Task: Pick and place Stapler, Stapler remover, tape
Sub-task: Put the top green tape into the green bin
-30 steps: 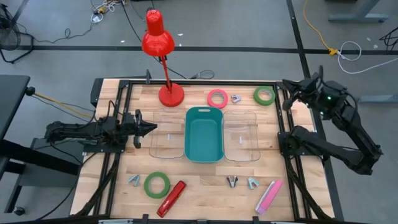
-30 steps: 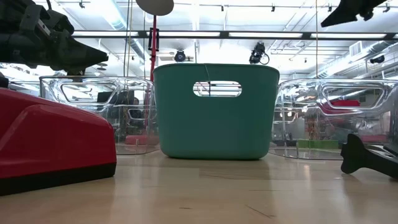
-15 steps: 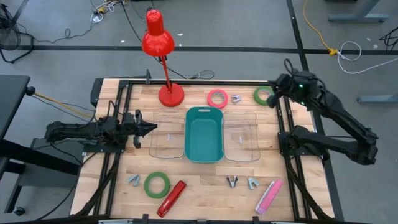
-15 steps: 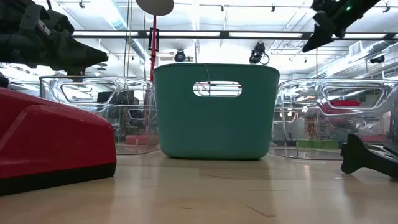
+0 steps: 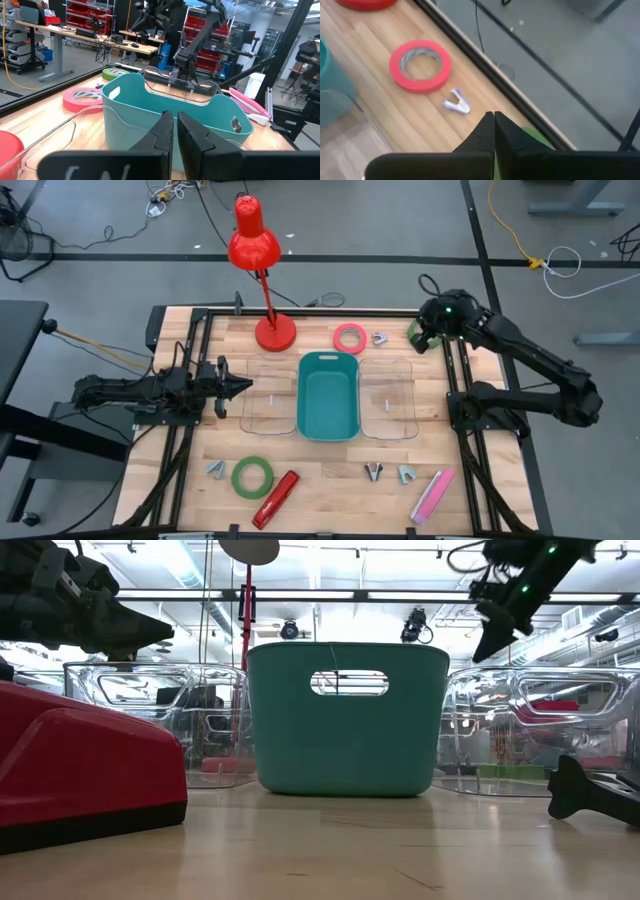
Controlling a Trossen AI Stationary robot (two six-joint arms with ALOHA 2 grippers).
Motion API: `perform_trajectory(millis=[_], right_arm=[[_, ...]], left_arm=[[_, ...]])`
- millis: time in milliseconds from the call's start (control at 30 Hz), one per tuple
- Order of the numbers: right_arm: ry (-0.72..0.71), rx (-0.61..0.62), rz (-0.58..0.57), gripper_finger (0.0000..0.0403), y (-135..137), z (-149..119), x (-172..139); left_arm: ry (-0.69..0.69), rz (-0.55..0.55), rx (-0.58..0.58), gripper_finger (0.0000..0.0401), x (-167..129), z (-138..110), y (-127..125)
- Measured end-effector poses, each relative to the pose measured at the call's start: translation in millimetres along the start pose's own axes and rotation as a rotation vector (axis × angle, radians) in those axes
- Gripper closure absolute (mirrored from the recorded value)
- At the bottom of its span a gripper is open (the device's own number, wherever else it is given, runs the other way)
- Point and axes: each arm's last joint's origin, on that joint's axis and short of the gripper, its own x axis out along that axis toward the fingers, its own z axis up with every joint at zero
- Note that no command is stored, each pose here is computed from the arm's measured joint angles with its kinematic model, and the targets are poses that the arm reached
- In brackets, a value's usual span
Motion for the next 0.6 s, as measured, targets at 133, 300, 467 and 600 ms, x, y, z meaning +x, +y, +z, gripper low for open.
perform_trajectory(millis=[133, 300, 467, 600], right_arm=[[0.087, 0.041, -0.005, 0.0382, 2, -1, 15], [0.218, 0.051, -0.048, 0.0323, 4, -6, 34], [0.329, 0.071, -0.07, 0.0245, 7, -11, 52], [0.392, 0.083, -0.07, 0.0187, 10, -13, 66]], left_arm=[[0.0, 0.0, 0.0, 0.0373, 0, 0, 0], [0.0, 0.0, 0.0, 0.0373, 0, 0, 0], [0.001, 0.0, 0.0, 0.0373, 0, 0, 0], [0.0, 0.0, 0.0, 0.0373, 0, 0, 0]])
